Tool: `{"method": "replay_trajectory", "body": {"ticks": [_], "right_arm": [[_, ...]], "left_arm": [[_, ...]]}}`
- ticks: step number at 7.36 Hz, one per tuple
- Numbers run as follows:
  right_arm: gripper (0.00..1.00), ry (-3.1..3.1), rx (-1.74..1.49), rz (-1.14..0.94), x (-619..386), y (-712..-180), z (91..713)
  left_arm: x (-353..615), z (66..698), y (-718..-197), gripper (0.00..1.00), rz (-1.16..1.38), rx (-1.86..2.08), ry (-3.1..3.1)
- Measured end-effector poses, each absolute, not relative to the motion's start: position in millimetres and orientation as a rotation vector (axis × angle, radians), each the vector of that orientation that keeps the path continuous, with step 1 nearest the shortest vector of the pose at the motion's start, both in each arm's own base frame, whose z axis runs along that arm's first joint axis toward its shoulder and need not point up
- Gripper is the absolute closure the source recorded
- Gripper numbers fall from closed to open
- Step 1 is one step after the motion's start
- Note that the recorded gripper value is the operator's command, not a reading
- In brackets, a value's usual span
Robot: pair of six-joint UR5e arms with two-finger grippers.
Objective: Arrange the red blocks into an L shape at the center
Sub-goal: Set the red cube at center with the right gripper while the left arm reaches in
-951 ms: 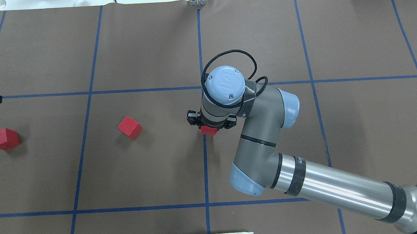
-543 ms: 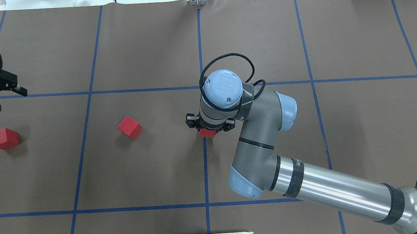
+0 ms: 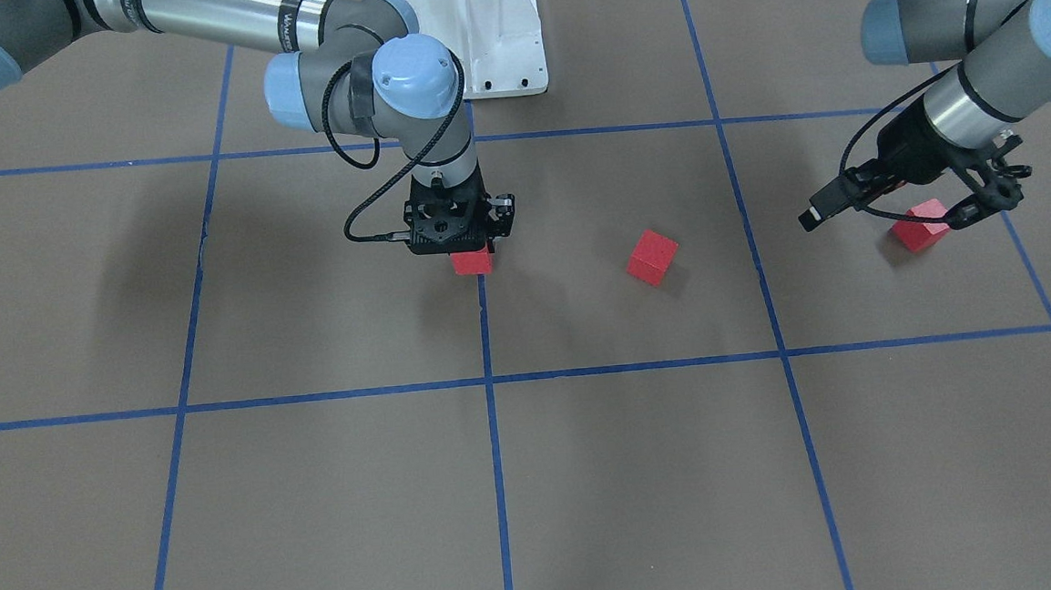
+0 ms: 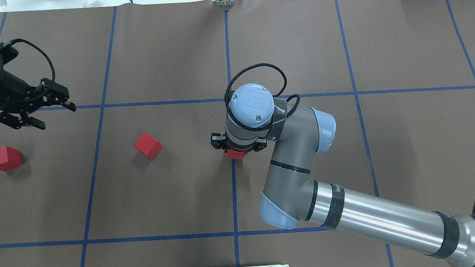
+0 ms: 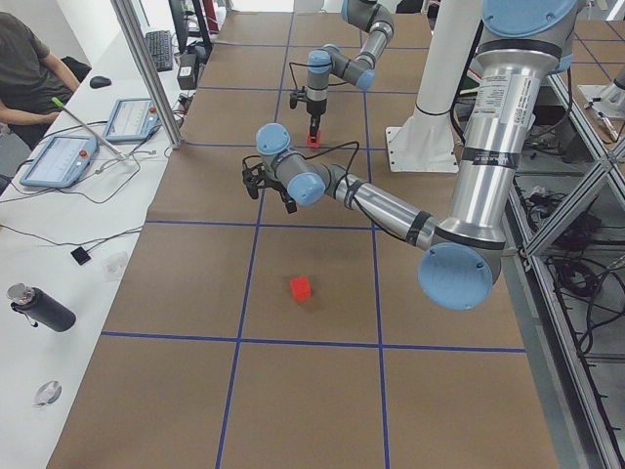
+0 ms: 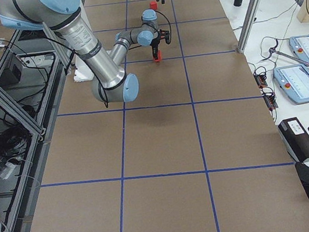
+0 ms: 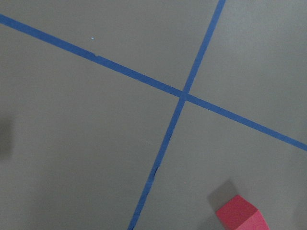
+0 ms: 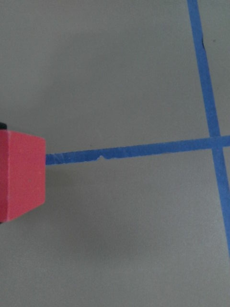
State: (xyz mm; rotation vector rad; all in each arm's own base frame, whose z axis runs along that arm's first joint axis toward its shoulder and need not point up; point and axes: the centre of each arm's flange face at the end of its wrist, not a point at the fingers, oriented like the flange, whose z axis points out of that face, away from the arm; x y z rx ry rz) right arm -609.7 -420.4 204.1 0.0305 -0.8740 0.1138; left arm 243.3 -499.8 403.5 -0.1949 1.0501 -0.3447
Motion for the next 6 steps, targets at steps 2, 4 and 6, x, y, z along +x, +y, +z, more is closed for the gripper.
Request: {"method": "replay_trajectory", "body": {"ticks": [2,4,6], "right_arm": [[0.01,-0.862,0.058,0.096,-615,-417,206],[0.00,-0.869,0.072,0.084,-615,-417,200],[0.00,-0.898,0.073,0.089,-593,-428,194]], "left_arm": [[253,398,-501,0.00,-0.347,-0.197,1.048],[267,389,-506,0.00,-0.364,-0.214,1.050],[301,371,-508,0.00,-0.454,-0.247,1.033]]}}
